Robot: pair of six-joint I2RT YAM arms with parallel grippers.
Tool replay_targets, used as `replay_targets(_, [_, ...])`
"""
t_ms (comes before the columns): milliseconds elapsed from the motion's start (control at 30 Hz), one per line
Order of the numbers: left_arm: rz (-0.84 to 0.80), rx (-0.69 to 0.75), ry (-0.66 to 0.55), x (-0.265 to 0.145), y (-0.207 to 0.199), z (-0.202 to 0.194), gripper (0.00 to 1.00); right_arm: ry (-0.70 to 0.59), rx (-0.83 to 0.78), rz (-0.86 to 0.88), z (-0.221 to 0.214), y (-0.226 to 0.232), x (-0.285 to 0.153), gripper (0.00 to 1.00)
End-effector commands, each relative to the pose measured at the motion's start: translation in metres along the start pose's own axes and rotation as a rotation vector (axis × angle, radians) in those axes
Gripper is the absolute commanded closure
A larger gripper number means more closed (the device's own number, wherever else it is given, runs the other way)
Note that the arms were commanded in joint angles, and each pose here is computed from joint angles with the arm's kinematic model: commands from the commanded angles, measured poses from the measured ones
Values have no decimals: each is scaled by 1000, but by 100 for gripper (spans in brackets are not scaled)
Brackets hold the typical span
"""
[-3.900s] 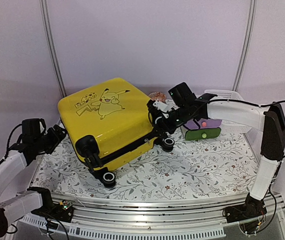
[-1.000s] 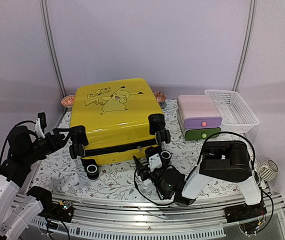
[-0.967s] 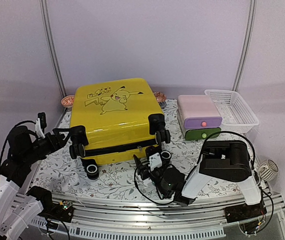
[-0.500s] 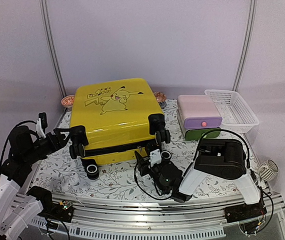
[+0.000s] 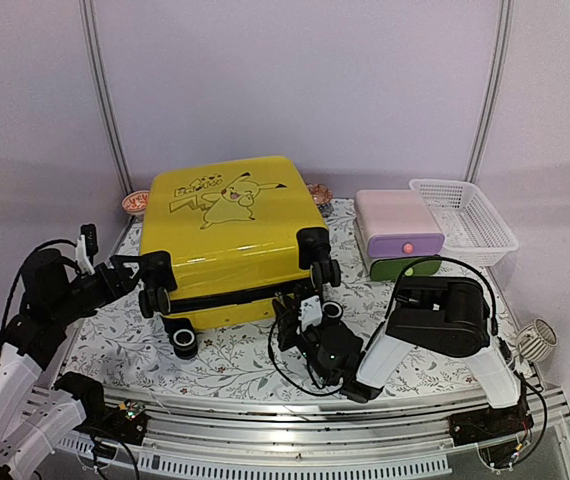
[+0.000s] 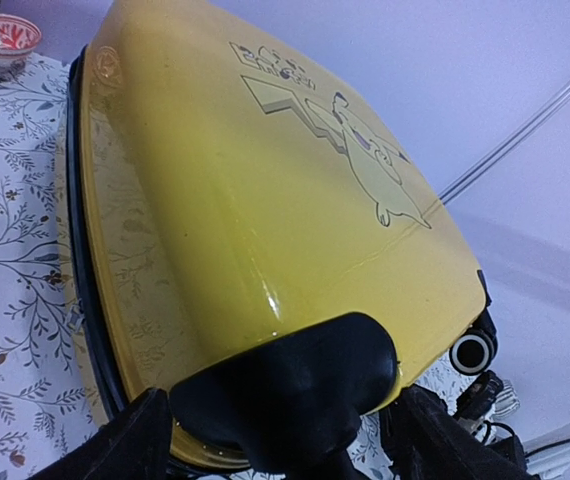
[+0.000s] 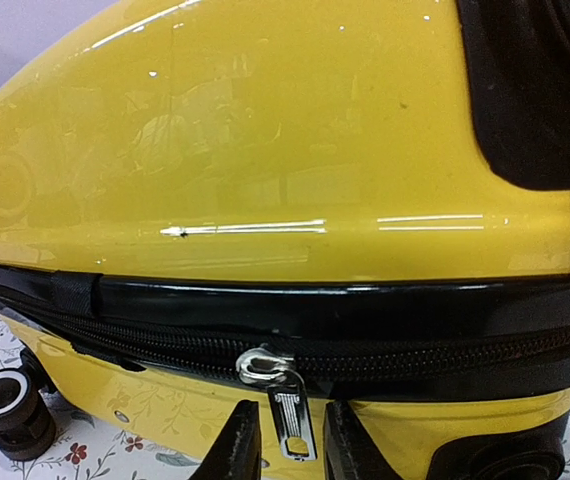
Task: Open, take out, and arrange the luggage
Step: Pick up the zipper from the luggage, then unzip the zipper of the luggage.
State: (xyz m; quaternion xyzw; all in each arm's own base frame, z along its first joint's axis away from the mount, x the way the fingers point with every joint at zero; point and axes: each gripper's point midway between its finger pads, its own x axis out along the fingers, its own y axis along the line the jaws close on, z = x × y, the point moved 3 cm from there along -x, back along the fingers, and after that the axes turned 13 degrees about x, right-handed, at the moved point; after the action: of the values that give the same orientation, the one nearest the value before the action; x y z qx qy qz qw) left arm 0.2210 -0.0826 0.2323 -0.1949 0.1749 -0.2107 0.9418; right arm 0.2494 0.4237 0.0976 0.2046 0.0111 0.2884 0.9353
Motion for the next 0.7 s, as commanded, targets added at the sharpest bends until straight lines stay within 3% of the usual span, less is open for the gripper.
replay_targets(0, [-15, 18, -22, 0, -4, 6, 22, -11, 19, 19, 1, 0, 5, 79])
replay_targets(233, [-7, 24, -17, 2, -3, 7, 22, -11, 8, 21, 2, 0, 5, 96])
replay_targets(667, [16, 31, -22, 2, -1, 10, 22, 33, -72, -41, 14, -14, -9, 97])
